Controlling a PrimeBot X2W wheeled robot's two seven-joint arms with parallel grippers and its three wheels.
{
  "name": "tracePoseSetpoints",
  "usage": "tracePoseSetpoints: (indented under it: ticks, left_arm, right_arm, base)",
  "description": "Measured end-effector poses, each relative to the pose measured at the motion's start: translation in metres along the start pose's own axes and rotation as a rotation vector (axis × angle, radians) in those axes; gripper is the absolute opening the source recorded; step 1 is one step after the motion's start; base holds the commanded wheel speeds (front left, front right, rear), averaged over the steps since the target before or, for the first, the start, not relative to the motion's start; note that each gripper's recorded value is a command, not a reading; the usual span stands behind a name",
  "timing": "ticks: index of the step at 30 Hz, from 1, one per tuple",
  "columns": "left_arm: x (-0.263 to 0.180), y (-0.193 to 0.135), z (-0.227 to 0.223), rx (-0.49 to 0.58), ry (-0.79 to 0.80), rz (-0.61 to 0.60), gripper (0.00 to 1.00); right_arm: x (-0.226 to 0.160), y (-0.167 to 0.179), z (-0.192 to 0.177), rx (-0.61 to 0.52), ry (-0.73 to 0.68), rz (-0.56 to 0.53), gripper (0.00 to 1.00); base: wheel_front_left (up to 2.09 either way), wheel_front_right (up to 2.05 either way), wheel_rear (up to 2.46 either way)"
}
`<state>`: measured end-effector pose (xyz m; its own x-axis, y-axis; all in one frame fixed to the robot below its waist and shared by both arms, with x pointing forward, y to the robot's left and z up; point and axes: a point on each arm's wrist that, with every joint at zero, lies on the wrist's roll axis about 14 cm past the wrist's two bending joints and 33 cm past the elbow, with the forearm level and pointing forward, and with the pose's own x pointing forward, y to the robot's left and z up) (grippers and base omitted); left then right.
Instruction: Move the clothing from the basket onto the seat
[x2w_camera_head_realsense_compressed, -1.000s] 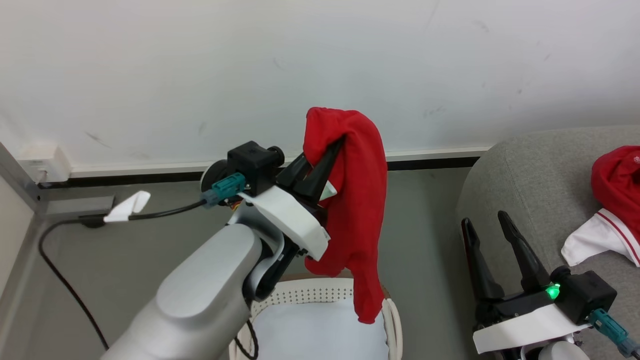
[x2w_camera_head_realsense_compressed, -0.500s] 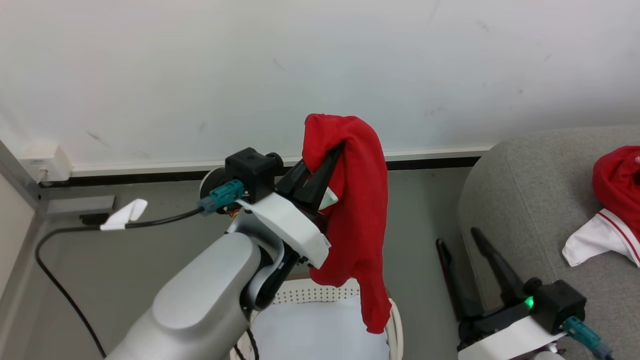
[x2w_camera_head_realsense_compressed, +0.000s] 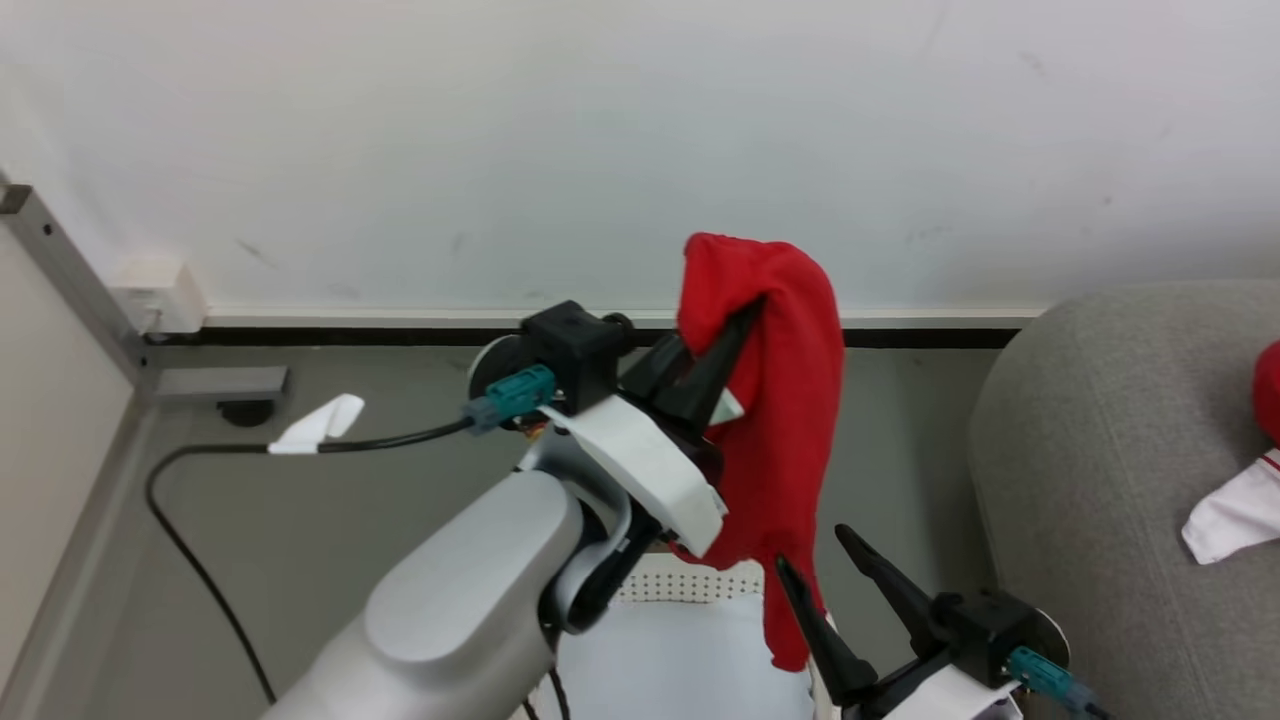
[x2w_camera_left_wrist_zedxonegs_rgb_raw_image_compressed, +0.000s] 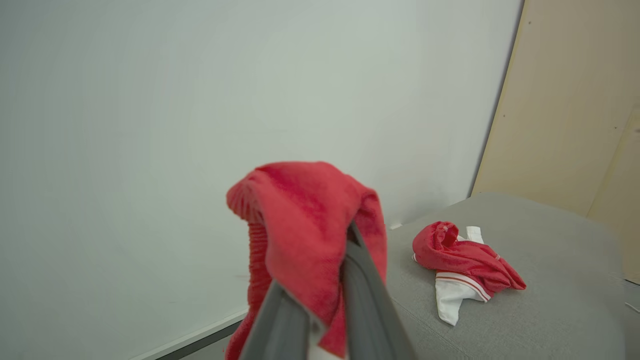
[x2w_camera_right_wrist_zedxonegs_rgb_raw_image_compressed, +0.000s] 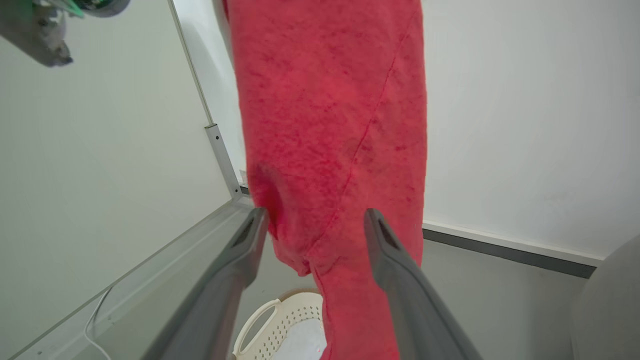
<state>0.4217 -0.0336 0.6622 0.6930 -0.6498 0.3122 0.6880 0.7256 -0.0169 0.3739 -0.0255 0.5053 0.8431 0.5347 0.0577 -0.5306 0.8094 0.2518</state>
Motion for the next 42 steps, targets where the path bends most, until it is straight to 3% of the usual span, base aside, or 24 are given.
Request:
tracePoseSetpoints:
  ticks: [8,17,18,19,20,22,40,41,42]
  left_arm:
    - [-0.010,-0.016,0.001,-0.005,0.014,-0.033,0.00]
    - [-0.028,-0.025,0.000,-0.016,0.038,-0.039,0.00]
    - [-0.030,-0.025,0.000,-0.016,0.042,-0.037,0.00]
    - [-0.032,-0.025,0.000,-0.017,0.044,-0.035,0.00]
    - [-0.033,-0.025,0.000,-0.018,0.044,-0.031,0.00]
    - [-0.036,-0.023,0.001,-0.019,0.044,-0.022,0.00]
    - [-0.042,0.003,-0.009,-0.009,0.060,0.054,0.00]
    - [-0.042,0.005,-0.009,-0.006,0.057,0.059,0.10]
    - [-0.042,0.007,-0.010,-0.005,0.057,0.063,0.33]
  right_arm:
    - [0.021,0.008,-0.031,-0.032,0.118,0.038,1.00]
    - [0.044,0.005,-0.027,-0.060,0.118,0.034,1.00]
    - [0.047,0.005,-0.025,-0.063,0.115,0.033,0.79]
    - [0.049,0.004,-0.024,-0.063,0.113,0.032,0.48]
    - [0.050,0.004,-0.024,-0.062,0.114,0.031,0.35]
    - [0.052,0.004,-0.025,-0.059,0.116,0.028,0.00]
    - [0.054,-0.004,0.004,-0.017,0.017,-0.006,0.00]
    - [0.053,-0.006,0.007,-0.008,0.005,-0.014,0.00]
    - [0.051,-0.009,0.009,-0.002,-0.003,-0.023,0.00]
  base:
    - [0.00,0.00,0.00]
    - [0.00,0.00,0.00]
    - [0.00,0.00,0.00]
    - [0.00,0.00,0.00]
    - [0.00,0.00,0.00]
    - [0.00,0.00,0.00]
    - [0.00,0.00,0.00]
    - [0.00,0.00,0.00]
    - [0.00,0.00,0.00]
